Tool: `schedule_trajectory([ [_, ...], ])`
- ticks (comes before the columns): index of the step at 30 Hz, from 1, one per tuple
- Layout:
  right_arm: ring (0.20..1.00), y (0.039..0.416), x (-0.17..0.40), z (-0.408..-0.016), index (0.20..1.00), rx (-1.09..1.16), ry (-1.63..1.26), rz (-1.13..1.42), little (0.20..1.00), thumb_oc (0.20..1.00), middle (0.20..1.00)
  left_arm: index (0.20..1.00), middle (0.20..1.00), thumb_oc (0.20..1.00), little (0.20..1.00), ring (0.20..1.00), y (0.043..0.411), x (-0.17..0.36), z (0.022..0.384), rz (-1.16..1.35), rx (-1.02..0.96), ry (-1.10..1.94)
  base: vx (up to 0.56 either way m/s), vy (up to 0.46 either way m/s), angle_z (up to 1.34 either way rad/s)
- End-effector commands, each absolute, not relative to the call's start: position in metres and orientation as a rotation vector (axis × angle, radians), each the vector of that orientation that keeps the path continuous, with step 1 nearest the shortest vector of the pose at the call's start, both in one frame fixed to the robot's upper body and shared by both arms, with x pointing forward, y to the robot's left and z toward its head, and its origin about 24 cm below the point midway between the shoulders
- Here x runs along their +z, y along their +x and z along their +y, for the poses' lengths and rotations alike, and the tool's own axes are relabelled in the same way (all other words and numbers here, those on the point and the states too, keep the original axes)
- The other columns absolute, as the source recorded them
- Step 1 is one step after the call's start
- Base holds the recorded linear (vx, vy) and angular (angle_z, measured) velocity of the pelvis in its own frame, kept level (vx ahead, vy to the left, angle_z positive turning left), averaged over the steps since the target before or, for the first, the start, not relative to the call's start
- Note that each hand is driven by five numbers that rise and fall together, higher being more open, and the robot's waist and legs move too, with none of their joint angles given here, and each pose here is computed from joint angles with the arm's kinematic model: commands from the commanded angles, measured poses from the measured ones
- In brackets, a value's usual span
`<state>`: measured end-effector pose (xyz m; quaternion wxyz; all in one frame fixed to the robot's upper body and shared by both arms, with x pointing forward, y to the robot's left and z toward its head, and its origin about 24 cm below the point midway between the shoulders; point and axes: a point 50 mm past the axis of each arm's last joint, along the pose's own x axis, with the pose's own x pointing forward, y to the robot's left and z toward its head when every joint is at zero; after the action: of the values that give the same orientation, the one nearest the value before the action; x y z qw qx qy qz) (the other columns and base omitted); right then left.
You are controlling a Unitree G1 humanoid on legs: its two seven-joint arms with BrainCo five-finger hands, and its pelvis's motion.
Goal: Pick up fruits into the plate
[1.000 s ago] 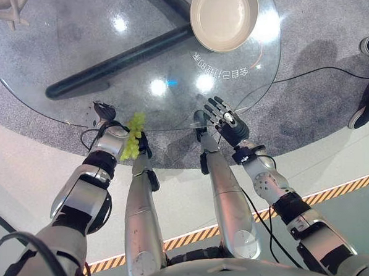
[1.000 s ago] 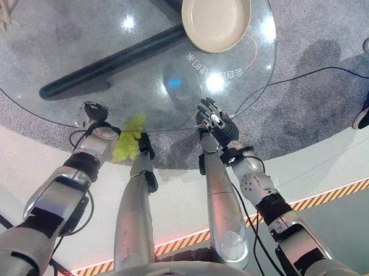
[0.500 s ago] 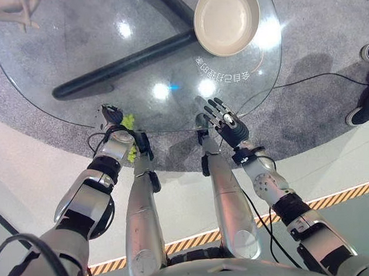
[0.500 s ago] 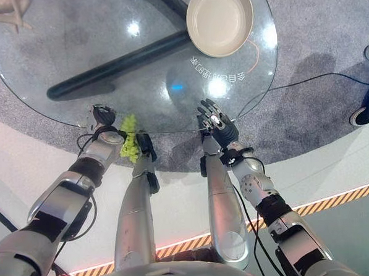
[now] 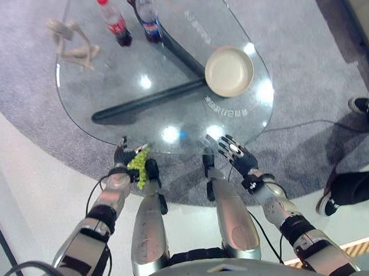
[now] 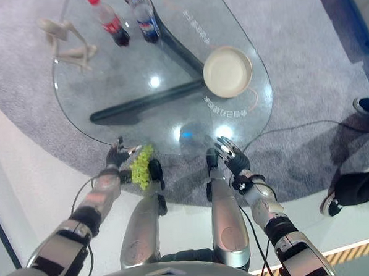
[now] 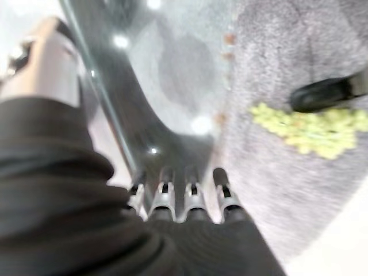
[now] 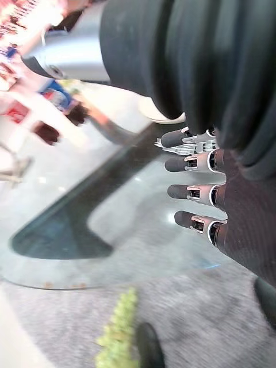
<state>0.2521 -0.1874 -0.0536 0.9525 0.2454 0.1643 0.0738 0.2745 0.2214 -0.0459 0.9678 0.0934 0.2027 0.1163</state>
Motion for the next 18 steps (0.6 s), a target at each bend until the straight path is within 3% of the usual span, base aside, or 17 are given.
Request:
schedule_trajectory([
  [1,1.0,0.246,-0.054,-0.194,1.0,0.163,0.468,0.322,1.0,1.0,1.0,1.0,1.0,1.0,1.0,1.0,0.268,-0.055,0.216,0.422,0.19,0.206,0.12,0.059,0.23],
  [8,1.0,0.191,-0.11,-0.208,1.0,0.085,0.36,0.657,1.0,1.0,1.0,1.0,1.0,1.0,1.0,1.0,0.198,-0.116,0.221,0.778,0.057,0.311,0.11,0.054,0.13],
  [18,1.0,0.113,-0.156,-0.209,1.0,0.002,0.237,1.033,1.0,1.0,1.0,1.0,1.0,1.0,1.0,1.0,0.114,-0.156,0.225,1.111,0.054,0.271,0.09,0.036,0.06],
])
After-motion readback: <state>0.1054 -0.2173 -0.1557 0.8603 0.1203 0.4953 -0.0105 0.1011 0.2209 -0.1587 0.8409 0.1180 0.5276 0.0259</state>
